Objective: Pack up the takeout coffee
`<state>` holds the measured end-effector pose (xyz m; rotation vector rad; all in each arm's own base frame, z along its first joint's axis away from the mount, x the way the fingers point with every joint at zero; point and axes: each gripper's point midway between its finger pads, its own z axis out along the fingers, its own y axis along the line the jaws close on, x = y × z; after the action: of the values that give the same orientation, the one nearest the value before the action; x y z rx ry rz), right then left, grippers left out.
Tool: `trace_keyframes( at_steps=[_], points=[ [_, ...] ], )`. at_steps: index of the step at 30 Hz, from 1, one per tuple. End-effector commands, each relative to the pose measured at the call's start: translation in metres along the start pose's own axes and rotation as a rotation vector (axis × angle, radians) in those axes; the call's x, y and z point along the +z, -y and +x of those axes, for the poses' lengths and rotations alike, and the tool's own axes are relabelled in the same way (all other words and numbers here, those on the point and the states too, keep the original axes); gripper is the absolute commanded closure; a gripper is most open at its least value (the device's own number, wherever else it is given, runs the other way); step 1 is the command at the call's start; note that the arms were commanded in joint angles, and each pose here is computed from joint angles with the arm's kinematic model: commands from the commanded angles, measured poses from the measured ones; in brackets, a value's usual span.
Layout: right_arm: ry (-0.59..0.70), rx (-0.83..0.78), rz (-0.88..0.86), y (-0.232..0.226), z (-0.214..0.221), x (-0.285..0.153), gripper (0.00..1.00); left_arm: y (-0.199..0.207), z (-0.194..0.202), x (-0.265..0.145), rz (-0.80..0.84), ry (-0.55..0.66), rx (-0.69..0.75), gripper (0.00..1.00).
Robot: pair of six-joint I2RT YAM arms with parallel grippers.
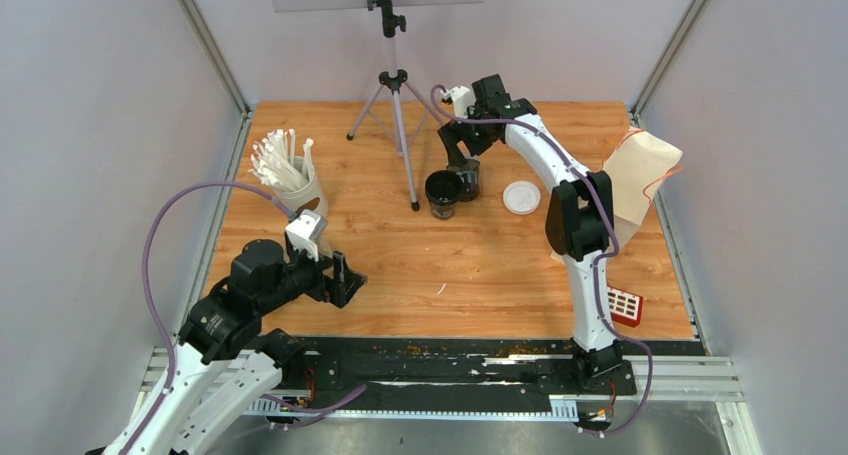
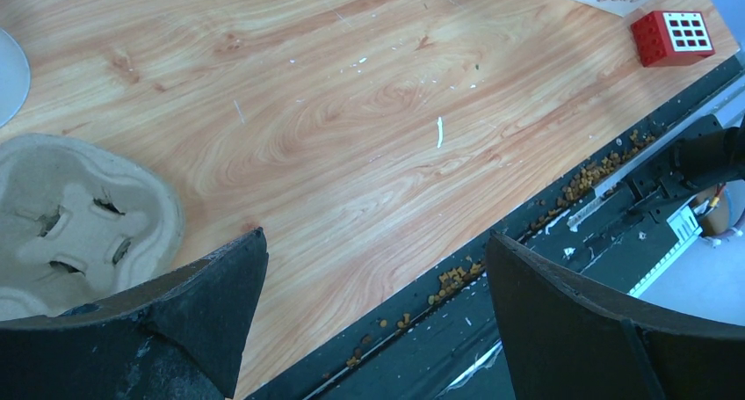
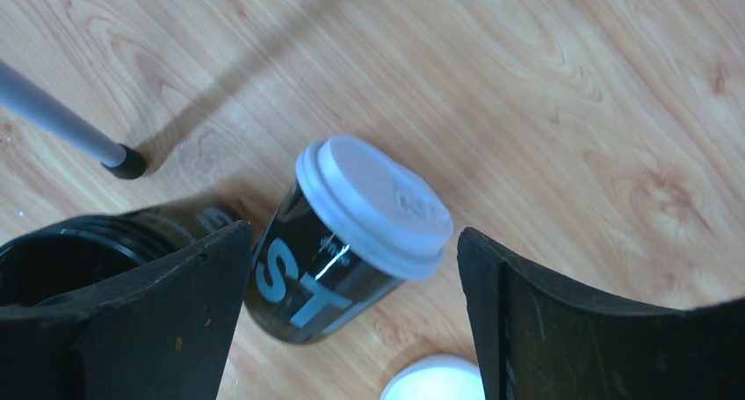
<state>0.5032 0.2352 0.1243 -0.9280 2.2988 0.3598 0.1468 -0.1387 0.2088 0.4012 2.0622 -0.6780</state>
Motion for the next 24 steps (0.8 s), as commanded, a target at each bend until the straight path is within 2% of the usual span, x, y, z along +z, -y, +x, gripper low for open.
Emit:
trace_keyframes(
  at_steps=[1, 5, 11, 19, 24],
  points=[
    [0.101, -0.068, -0.026, 0.004, -0.031, 0.009, 0.13, 0.001, 0.001, 0.004, 0.013, -0.012, 0.02, 0.0],
    [0.084, -0.085, -0.025, 0.009, -0.024, 0.02, 0.14, 0.0, 0.002, 0.005, 0.009, -0.02, 0.019, 0.0],
    [0.043, -0.03, -0.024, 0.018, -0.006, 0.022, 0.22, -0.001, 0.003, 0.006, 0.004, -0.024, 0.016, 0.0],
    [-0.007, 0.112, 0.047, 0.028, 0.014, -0.01, 0.35, -0.001, 0.003, 0.007, 0.001, -0.029, 0.013, 0.0],
    [-0.068, 0.181, 0.039, 0.018, 0.03, -0.031, 0.37, -0.001, 0.003, 0.006, 0.003, -0.022, 0.014, 0.0]
  ],
)
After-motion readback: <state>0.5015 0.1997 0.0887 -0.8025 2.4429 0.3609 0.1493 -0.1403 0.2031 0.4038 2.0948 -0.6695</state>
